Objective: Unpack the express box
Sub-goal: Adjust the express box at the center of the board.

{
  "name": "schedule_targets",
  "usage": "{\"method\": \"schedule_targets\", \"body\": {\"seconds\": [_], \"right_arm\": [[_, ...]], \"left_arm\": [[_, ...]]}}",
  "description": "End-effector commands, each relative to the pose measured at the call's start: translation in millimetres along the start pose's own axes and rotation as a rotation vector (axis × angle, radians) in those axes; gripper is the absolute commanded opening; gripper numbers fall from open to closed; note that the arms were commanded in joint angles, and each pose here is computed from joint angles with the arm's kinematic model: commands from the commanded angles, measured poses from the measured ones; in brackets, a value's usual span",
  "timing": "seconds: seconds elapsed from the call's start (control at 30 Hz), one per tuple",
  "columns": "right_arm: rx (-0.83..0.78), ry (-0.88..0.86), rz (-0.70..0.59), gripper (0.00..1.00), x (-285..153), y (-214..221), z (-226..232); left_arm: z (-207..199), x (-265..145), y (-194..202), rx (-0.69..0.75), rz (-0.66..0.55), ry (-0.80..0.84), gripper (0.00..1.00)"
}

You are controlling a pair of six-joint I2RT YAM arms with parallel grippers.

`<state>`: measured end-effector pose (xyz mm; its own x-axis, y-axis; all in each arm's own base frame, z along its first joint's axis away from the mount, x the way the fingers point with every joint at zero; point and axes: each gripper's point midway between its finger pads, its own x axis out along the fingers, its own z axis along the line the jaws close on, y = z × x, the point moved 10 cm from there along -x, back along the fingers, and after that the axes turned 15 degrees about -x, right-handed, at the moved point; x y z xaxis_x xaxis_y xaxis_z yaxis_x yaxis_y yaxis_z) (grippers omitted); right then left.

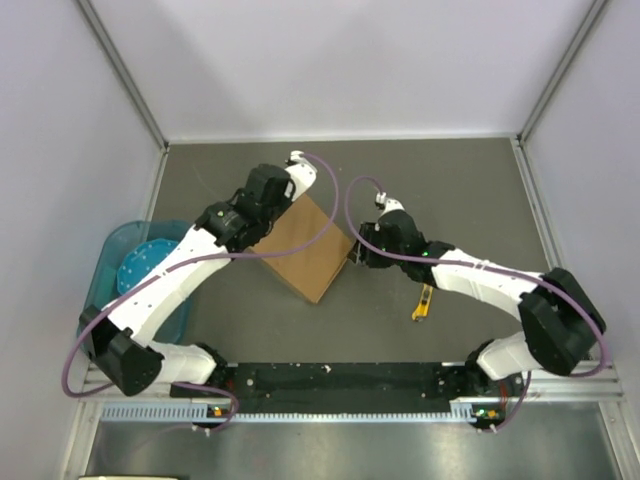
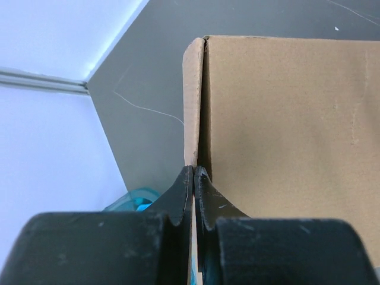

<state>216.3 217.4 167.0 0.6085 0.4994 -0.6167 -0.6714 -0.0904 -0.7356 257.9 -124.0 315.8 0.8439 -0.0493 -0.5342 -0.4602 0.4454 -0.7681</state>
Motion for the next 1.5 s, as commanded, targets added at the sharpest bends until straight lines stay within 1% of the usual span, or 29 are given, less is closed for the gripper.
{"method": "schedule_targets", "body": {"seconds": [0.0, 0.03, 0.1, 0.27, 0.53, 0.6, 0.7, 0.83, 1.03, 1.33, 1.47], "right_arm": [[0.111, -0.200, -0.100, 0.44, 15, -29, 31], [0.138, -0.218, -0.093, 0.39, 17, -28, 33], [0.186, -0.281, -0.093, 0.35, 23, -25, 37], [0.216, -0.318, -0.075, 0.28, 29, -19, 39], [0.247, -0.312, -0.045, 0.27, 42, -9, 36], [0.256, -0.303, -0.033, 0.26, 44, -5, 35], [0.265, -0.274, -0.007, 0.24, 46, 3, 31], [0.278, -0.237, 0.013, 0.22, 47, 10, 26], [0.299, -0.211, 0.026, 0.20, 51, 13, 24], [0.379, -0.242, 0.012, 0.21, 64, 3, 9], [0.384, -0.257, 0.013, 0.20, 69, 1, 9]], "left_arm": [[5, -26, -33, 0.017, -0.117, -0.111, 0.00], [4, -27, -36, 0.026, -0.119, -0.127, 0.00], [-4, -32, -42, 0.052, -0.130, -0.127, 0.00], [-23, -36, -45, 0.086, -0.134, -0.118, 0.00], [-53, -39, -47, 0.124, -0.122, -0.049, 0.00], [-59, -37, -47, 0.139, -0.117, -0.054, 0.00], [-70, -40, -50, 0.184, -0.137, -0.095, 0.00], [-87, -46, -54, 0.242, -0.171, -0.103, 0.00], [-106, -45, -50, 0.291, -0.164, -0.093, 0.00], [-110, -53, -50, 0.295, -0.173, -0.077, 0.00], [-114, -59, -50, 0.287, -0.176, -0.038, 0.00]]}}
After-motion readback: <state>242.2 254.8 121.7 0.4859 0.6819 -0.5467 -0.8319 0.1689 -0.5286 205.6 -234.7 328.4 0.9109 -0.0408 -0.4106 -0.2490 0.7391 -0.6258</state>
